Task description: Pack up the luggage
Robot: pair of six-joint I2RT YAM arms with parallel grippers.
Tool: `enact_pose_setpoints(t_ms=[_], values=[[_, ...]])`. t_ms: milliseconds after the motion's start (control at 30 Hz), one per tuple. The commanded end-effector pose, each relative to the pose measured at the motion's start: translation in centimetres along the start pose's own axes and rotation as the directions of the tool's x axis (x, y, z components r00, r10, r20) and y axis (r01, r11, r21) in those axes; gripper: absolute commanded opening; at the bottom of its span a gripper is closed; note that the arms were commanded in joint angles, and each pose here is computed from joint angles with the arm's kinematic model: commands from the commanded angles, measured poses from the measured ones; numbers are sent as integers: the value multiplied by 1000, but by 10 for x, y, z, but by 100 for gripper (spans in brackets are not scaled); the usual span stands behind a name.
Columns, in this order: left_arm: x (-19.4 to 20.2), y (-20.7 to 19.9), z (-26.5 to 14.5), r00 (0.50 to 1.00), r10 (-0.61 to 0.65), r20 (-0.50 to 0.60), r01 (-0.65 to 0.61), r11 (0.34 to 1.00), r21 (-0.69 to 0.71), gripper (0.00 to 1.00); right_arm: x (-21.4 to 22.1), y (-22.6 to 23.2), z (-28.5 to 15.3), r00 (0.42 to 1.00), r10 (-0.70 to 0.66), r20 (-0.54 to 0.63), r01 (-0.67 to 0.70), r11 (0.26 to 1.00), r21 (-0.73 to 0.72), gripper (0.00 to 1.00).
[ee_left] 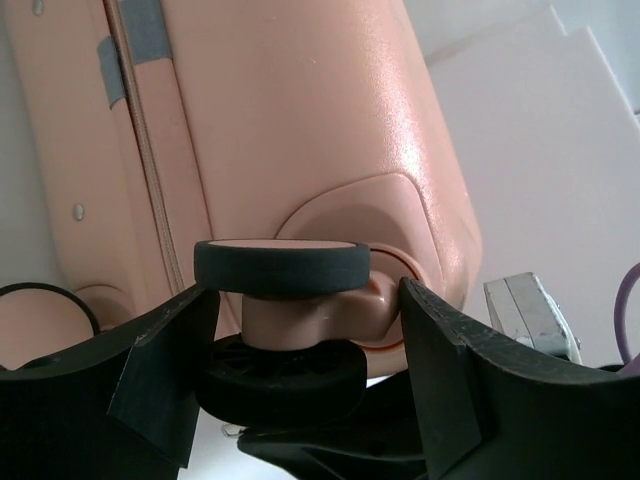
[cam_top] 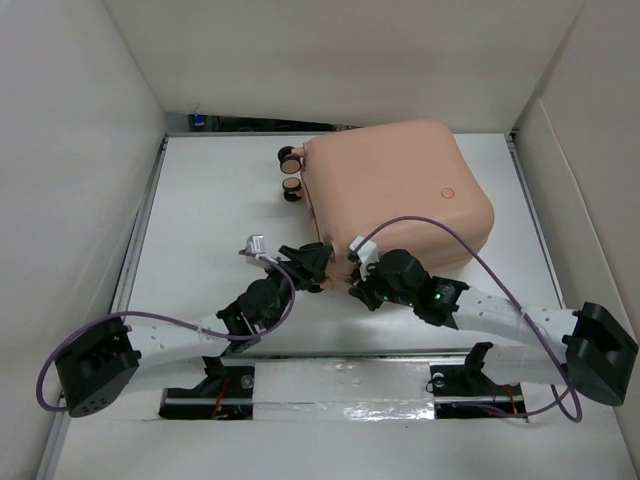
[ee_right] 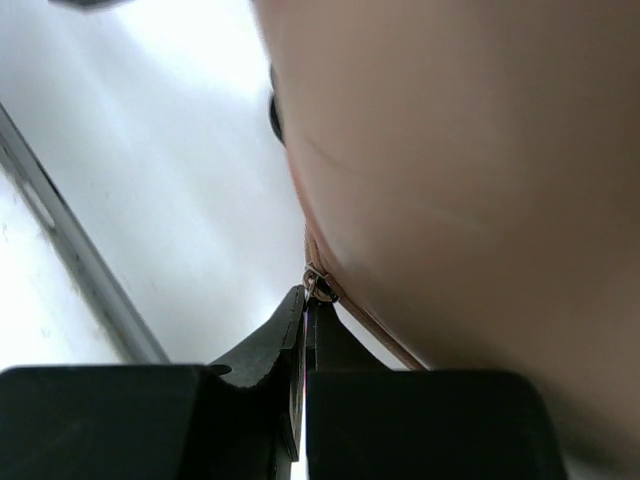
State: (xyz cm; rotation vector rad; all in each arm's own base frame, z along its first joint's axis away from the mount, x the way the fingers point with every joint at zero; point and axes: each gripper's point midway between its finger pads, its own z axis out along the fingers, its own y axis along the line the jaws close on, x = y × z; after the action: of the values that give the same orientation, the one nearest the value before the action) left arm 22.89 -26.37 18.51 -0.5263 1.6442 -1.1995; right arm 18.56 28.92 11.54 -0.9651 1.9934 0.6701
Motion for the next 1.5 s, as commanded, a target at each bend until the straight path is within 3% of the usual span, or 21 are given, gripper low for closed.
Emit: enact_pose_setpoints(t_ms=[0,167,200,267,333,367,500,567,733,833,967,1200,1467], values=[[87,-84,-44,907,177,-382,-45,943,330,0,-83,50,2,935,112,337,-26,968,-251,0],[91,-103,-33,879,293,-377,-128,905,407,1,-54,17,-22,947,109,301,-79,991,-109,0],[91,-107,-29,873,315,-373,-140,894,426,7,-54,9,-29,941,117,317,-95,992,-83,0],[89,-117,-14,844,383,-376,-181,862,473,46,-50,-10,-47,924,135,359,-129,991,-43,0],[80,-113,1,818,424,-388,-239,865,441,74,-39,-18,-54,930,144,337,-142,989,-31,0],[70,-109,8,825,423,-375,-257,871,419,80,-36,-27,-62,926,143,350,-149,989,-10,0],[-23,-55,54,915,321,-244,-287,943,165,87,-20,-34,-76,929,144,341,-155,988,4,0],[-55,-35,65,936,296,-192,-285,955,86,88,-17,-33,-81,927,144,345,-152,988,-3,0],[-131,14,98,898,429,-96,-438,892,-113,84,-16,-33,-97,921,131,367,-138,990,-9,0],[-140,11,109,876,473,-100,-477,879,-16,83,-16,-30,-97,921,127,367,-125,992,-27,0],[-137,13,121,768,625,-141,-623,780,61,85,-15,-29,-99,927,113,358,-108,994,-34,0],[-134,20,145,607,766,-213,-757,638,138,92,-17,-23,-102,920,106,378,-86,994,-67,0],[-124,47,184,468,788,-399,-796,572,196,88,-18,-20,-105,916,100,389,-76,994,-78,0]])
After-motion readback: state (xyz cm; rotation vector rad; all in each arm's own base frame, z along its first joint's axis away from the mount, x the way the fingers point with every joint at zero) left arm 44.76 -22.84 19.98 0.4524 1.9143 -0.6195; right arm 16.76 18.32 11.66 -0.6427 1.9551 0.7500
